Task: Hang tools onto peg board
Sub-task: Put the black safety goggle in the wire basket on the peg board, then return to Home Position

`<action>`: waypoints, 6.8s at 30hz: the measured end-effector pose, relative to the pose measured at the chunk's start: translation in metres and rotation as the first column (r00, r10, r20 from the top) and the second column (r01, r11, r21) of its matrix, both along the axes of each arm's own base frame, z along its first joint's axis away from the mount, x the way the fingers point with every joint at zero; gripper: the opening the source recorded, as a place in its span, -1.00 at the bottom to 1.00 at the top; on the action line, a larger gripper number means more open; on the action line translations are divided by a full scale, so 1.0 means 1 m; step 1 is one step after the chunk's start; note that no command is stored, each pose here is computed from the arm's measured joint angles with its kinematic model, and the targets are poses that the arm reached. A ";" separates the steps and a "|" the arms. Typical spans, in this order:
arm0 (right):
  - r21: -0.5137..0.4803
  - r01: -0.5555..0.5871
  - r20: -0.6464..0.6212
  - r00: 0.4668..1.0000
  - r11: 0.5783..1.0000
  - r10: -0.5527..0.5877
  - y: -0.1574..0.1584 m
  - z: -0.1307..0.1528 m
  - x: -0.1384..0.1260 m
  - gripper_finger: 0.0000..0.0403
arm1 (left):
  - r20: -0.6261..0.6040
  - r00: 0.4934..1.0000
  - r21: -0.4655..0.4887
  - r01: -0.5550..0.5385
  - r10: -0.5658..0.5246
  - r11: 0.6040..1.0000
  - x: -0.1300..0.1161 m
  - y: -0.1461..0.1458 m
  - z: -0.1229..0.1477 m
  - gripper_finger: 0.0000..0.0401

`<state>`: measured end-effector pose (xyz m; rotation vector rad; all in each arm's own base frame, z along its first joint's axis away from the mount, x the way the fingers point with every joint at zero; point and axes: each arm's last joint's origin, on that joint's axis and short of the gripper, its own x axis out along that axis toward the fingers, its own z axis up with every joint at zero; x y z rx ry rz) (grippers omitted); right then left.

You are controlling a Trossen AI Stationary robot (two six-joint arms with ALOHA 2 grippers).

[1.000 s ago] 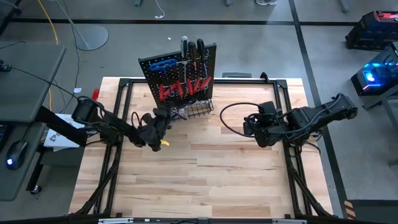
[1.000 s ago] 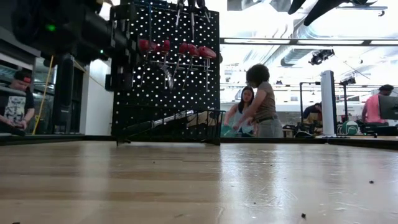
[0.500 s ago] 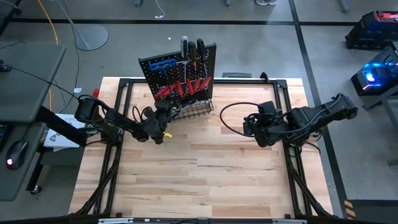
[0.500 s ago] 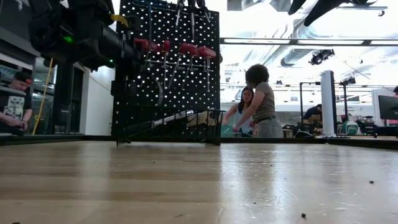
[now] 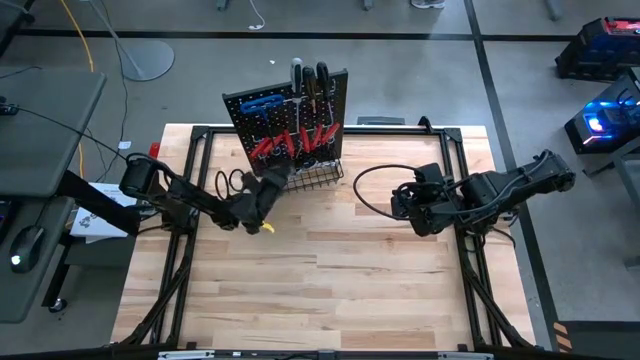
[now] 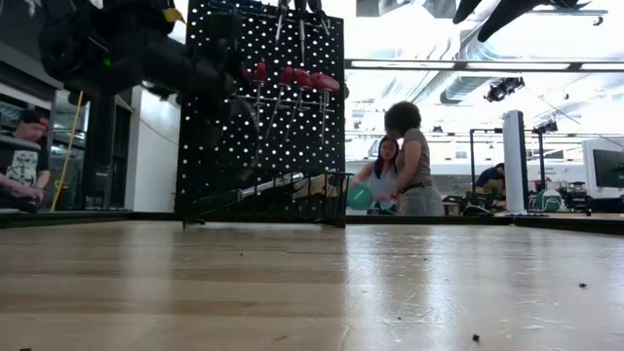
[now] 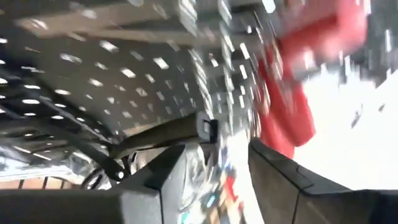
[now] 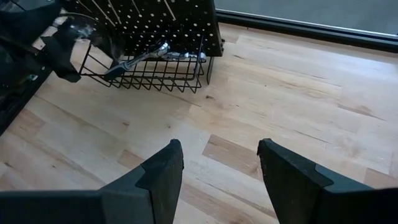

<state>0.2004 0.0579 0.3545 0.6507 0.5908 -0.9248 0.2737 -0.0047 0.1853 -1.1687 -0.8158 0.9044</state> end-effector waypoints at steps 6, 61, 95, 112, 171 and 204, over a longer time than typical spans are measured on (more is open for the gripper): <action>-0.007 -0.003 -0.002 1.000 1.000 0.003 0.000 0.000 0.000 -0.01 | -0.278 0.950 0.164 0.194 -0.143 0.967 0.005 -0.001 0.000 -0.21; 0.081 -0.156 -0.126 0.978 0.984 0.165 0.014 0.000 -0.020 -0.90 | -0.795 0.322 0.030 0.867 -0.514 0.497 -0.101 -0.034 0.127 -0.94; 0.248 -0.204 0.263 0.955 0.947 0.137 0.021 -0.029 -0.044 -1.00 | -0.631 0.494 0.294 0.866 -0.598 0.404 -0.176 0.007 -0.014 -1.00; -0.324 -0.528 0.466 0.633 0.785 0.618 -0.075 -0.130 -0.066 -1.00 | -0.631 0.530 0.292 0.839 -0.567 0.459 -0.176 0.010 -0.014 -1.00; -0.479 -0.551 0.611 0.349 0.683 0.711 -0.051 -0.179 -0.104 -1.00 | -0.643 0.462 0.272 0.884 -0.611 0.381 -0.177 0.004 -0.016 -1.00; -0.432 -0.593 0.573 0.401 0.679 0.715 -0.051 -0.187 -0.102 -1.00 | -0.645 0.473 0.268 0.875 -0.600 0.402 -0.176 0.006 -0.017 -1.00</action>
